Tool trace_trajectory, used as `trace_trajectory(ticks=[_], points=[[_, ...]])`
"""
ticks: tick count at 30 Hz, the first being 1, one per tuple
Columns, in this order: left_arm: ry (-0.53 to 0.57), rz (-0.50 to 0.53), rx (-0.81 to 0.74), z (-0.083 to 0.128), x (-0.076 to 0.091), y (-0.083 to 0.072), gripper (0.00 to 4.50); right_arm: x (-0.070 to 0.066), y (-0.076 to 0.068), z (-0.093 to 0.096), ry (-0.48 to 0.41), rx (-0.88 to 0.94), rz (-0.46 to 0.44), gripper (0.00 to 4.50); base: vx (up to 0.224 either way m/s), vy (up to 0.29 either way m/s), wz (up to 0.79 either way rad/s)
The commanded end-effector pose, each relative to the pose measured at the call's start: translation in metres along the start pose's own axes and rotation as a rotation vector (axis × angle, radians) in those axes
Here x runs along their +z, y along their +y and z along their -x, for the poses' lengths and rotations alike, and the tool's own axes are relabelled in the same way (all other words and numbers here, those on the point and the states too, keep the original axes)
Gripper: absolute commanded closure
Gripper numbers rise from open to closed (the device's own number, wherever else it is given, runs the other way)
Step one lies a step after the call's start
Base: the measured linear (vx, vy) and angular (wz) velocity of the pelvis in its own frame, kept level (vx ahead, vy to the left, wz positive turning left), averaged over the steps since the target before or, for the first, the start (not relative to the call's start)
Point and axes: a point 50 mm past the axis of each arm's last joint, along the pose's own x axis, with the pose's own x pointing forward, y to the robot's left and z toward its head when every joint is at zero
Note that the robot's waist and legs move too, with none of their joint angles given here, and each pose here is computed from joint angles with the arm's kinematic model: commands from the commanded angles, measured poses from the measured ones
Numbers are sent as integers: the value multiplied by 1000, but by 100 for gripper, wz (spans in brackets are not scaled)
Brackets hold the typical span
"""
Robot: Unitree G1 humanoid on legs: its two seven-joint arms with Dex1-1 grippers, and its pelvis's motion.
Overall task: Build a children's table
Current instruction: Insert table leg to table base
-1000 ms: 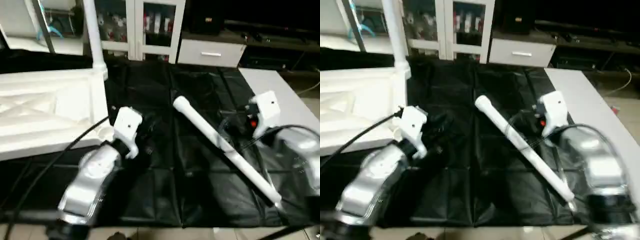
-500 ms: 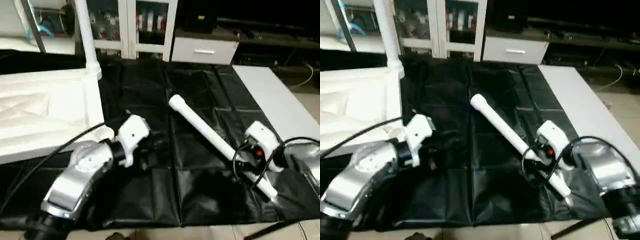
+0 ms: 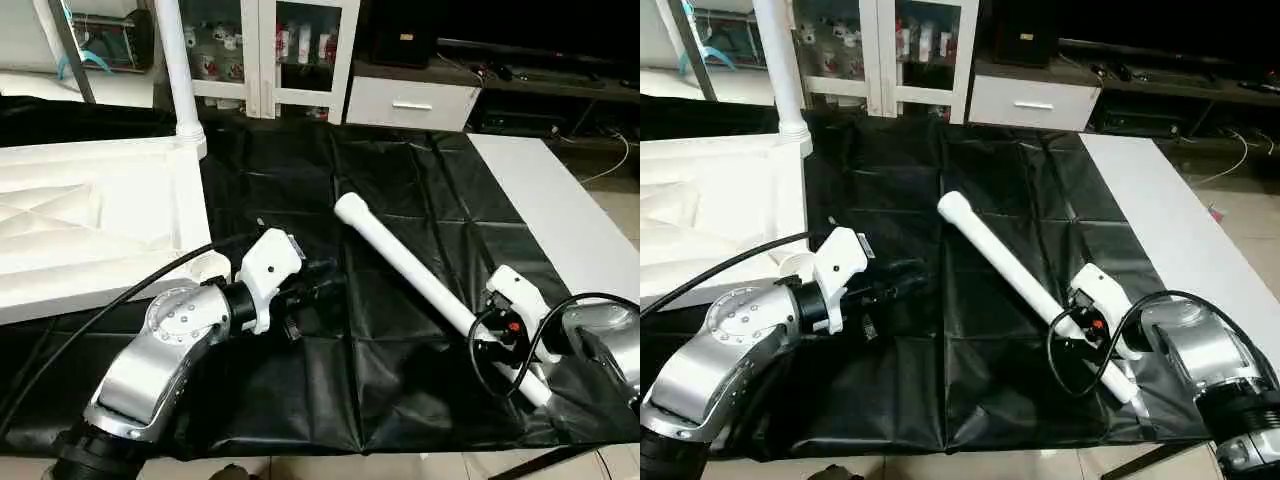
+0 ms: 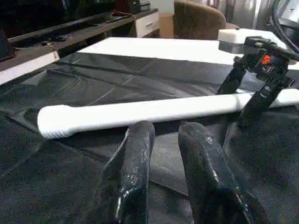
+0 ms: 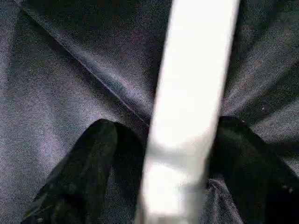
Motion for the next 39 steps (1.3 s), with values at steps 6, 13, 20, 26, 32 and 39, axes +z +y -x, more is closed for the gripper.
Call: trace_trajectory(ticks=[6, 13, 20, 26, 32, 39], points=[[-8, -5, 54, -2, 4, 2, 326, -2, 1, -4, -25, 35, -15, 186, 0, 0, 0], [-6, -8, 91, 0, 5, 6, 326, 9, 1, -3, -94, 46, 10, 255, 0, 0, 0], [2, -12, 110, 2, 4, 6, 326, 15, -4, 4, -124, 29, 39, 304, 0, 0, 0], [-4, -7, 127, 1, 4, 6, 326, 30, -4, 10, -237, 29, 23, 311, 0, 0, 0], [-125, 328, 333, -9, 12, 27, 326, 85, 11, 16, -683, 61, -92, 312, 0, 0, 0], [-361, 571, 286, -28, 38, 28, 262, 113, 45, 1, -908, 148, -151, 312, 0, 0, 0]])
